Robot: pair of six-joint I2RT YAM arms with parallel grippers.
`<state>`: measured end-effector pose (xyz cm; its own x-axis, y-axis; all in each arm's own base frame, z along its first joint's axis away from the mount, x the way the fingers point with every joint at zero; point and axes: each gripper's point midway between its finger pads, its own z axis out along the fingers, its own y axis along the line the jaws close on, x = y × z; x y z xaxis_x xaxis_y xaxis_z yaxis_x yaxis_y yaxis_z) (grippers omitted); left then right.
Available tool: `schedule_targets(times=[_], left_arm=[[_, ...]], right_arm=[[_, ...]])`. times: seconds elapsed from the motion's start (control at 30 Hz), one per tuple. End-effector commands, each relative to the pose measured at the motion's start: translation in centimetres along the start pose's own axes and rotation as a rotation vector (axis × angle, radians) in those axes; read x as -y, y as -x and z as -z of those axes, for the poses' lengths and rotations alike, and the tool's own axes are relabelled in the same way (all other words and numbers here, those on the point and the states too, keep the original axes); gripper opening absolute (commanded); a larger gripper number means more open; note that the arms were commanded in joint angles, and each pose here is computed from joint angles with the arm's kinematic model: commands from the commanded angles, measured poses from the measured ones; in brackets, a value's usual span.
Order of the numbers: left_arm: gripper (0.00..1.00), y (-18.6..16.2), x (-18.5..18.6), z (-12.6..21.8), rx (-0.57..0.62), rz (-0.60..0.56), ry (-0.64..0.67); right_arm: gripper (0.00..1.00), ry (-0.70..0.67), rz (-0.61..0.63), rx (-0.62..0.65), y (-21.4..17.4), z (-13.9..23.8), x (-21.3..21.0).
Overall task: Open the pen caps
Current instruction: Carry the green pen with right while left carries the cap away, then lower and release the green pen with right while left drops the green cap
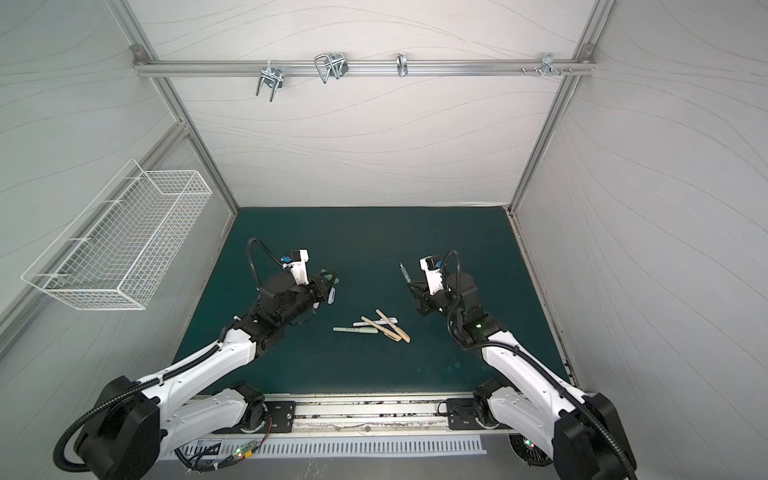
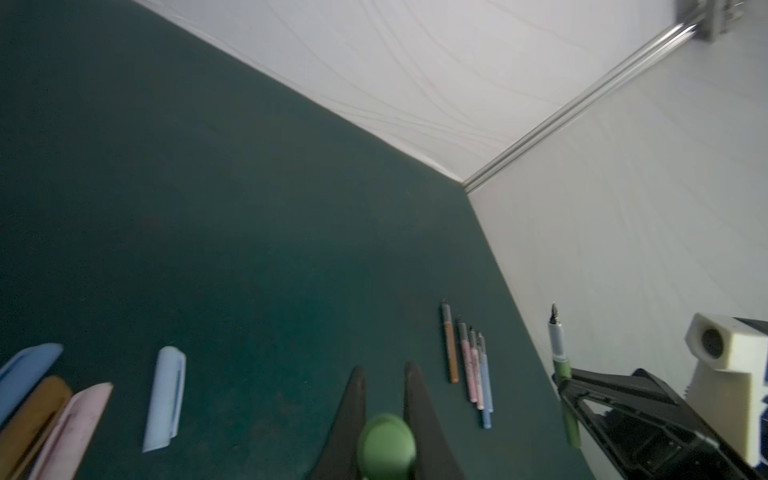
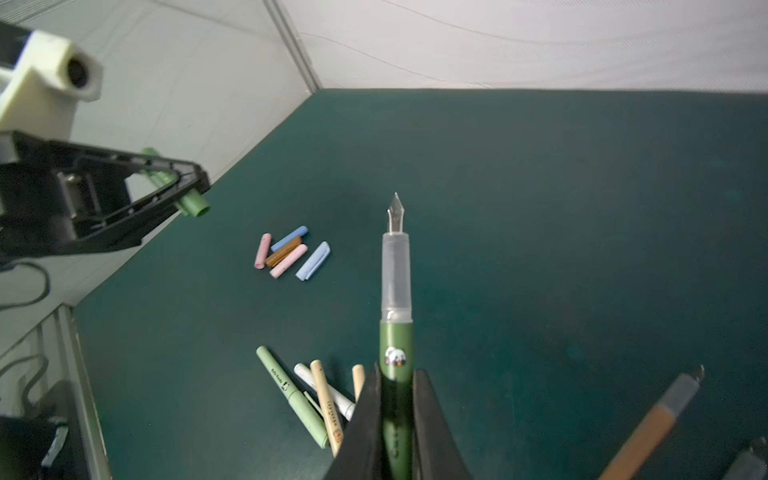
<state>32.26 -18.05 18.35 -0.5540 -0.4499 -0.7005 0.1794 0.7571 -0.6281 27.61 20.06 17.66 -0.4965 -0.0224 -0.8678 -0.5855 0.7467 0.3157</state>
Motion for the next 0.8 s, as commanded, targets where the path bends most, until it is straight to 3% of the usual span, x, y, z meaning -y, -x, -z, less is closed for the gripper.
schedule_targets(times=[0.0,0.1,0.4,0.77], left_arm=[[0.00,0.7,-2.0,-0.9,-0.013,-0.029,0.157],[0.00,-0.2,-4.5,-1.9,-0.089,-0.028,0.284],[0.00,-1.4,-8.5,-4.0,-0.171,-0.045,0.390],[0.00,-2.9,-12.1,-6.1,-0.263,-0.055,0.483]], right_arm=[[0.00,-0.102,-0.140,-0.030,-0.3,-0.1,2.6],[0.00,-0.181,-0.219,-0.045,-1.0,0.0,5.0],[0.00,-0.330,-0.443,-0.052,-3.0,1.4,10.5],[0.00,-0.364,-0.463,-0.061,-3.3,1.6,11.2]])
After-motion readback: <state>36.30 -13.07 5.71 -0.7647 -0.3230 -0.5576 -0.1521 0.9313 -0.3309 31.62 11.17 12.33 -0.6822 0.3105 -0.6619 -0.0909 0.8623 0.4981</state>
